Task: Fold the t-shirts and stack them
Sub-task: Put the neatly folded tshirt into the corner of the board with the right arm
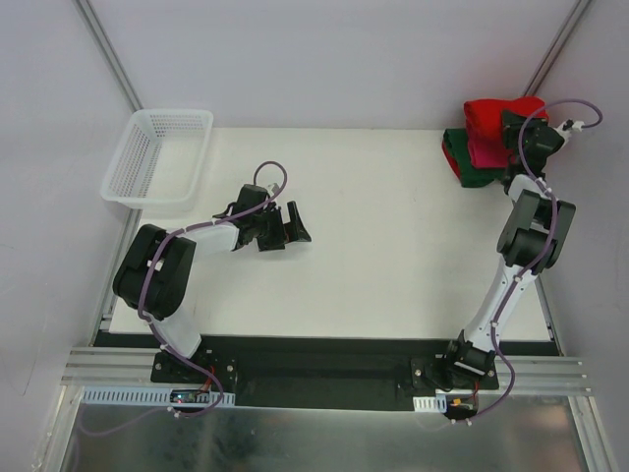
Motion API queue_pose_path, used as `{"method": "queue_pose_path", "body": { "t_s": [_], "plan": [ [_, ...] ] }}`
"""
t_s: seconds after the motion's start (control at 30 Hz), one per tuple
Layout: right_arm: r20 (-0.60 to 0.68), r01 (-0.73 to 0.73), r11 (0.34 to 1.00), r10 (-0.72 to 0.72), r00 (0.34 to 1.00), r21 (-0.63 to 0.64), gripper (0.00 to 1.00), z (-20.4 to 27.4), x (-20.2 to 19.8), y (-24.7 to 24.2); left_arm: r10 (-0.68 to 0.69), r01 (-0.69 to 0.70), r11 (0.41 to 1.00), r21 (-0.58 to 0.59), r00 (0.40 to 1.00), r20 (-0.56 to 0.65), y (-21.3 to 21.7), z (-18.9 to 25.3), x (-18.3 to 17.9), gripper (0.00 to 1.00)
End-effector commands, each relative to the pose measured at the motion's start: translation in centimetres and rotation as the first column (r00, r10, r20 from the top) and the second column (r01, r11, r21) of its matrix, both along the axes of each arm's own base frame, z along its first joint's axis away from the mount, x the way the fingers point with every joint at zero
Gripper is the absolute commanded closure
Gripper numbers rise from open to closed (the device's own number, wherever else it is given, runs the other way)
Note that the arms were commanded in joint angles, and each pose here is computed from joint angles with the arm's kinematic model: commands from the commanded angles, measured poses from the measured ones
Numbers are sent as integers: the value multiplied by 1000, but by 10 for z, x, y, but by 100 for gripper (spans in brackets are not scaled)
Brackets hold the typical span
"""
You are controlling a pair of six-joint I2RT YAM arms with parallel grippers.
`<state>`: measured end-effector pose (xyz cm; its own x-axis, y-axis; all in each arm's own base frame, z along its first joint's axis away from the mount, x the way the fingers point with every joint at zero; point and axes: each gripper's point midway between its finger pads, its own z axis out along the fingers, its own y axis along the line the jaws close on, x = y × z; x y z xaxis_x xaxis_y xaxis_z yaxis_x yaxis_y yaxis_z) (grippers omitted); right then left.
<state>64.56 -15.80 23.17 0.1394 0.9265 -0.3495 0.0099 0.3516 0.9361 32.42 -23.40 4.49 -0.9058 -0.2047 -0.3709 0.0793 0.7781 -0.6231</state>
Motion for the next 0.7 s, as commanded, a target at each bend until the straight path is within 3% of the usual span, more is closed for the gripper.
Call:
{"method": "queue_pose_path", "body": {
  "t_s": [0.0,0.67],
  "plan": [
    [188,46,998,-37,981,-44,99,64,-15,-10,14,-8,999,53,994,-113,12,-29,-19,1],
    [45,138,990,-139,989,28,99,-35,-18,-46,23,-15,998,64,992,-127,15,-35,-22,1]
  ]
}}
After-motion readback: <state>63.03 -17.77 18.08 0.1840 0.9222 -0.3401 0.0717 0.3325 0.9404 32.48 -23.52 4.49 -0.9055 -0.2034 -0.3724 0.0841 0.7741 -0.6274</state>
